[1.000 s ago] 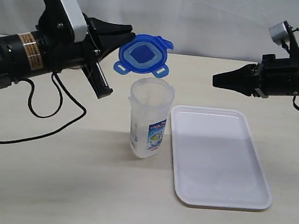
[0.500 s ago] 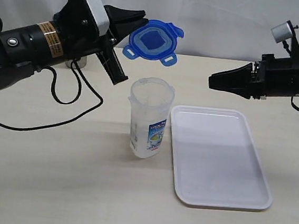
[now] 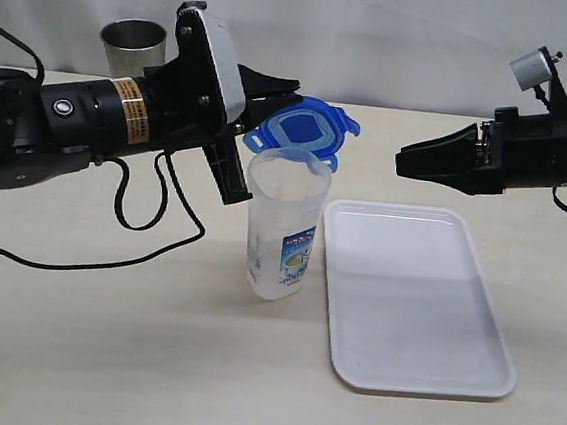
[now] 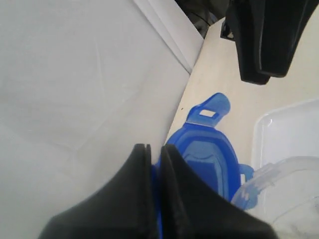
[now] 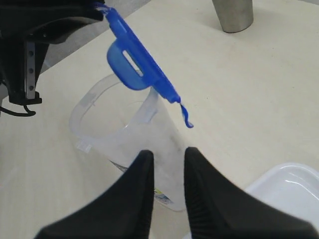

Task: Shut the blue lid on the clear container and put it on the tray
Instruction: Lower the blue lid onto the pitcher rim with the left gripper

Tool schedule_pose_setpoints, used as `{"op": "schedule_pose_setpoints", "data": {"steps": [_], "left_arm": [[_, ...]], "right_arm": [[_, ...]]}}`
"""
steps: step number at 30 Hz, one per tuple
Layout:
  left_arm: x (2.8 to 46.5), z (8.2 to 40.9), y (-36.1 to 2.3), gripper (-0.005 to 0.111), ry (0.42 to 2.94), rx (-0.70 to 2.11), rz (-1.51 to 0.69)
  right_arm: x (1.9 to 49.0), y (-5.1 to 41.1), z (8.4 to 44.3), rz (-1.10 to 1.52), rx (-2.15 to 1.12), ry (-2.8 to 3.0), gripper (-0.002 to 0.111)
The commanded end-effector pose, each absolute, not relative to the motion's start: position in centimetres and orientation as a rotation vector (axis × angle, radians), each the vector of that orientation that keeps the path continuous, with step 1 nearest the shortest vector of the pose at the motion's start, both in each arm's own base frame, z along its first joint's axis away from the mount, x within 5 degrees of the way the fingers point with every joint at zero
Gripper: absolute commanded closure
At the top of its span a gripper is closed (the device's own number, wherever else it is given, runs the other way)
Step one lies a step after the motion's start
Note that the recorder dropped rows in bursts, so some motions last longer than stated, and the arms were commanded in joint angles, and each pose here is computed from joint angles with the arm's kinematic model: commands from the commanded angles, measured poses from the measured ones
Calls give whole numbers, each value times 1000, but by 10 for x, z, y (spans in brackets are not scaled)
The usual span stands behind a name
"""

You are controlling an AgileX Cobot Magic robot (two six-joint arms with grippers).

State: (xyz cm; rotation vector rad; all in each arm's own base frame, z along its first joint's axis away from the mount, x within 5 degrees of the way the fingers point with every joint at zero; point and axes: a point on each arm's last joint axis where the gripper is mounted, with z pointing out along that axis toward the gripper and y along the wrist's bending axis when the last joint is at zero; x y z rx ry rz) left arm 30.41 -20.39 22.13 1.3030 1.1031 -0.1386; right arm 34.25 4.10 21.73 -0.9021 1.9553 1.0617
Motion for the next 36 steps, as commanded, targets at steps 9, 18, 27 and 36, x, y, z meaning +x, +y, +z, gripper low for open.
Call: {"op": "schedule_pose_setpoints", "data": {"steps": [9, 18, 27, 36], "left_arm": [[301, 236, -206, 107, 957, 1301, -84], [299, 237, -204, 107, 981, 1318, -67], [290, 230, -200, 107, 977, 1332, -79], [288, 227, -201, 107, 961, 1369, -78]], "right_arm": [[340, 41, 218, 1068, -930, 1938, 86], [340, 41, 218, 1066, -934, 1935, 86], [340, 41, 218, 1066, -934, 1935, 86], [340, 41, 218, 1061, -942, 1929, 86]]}}
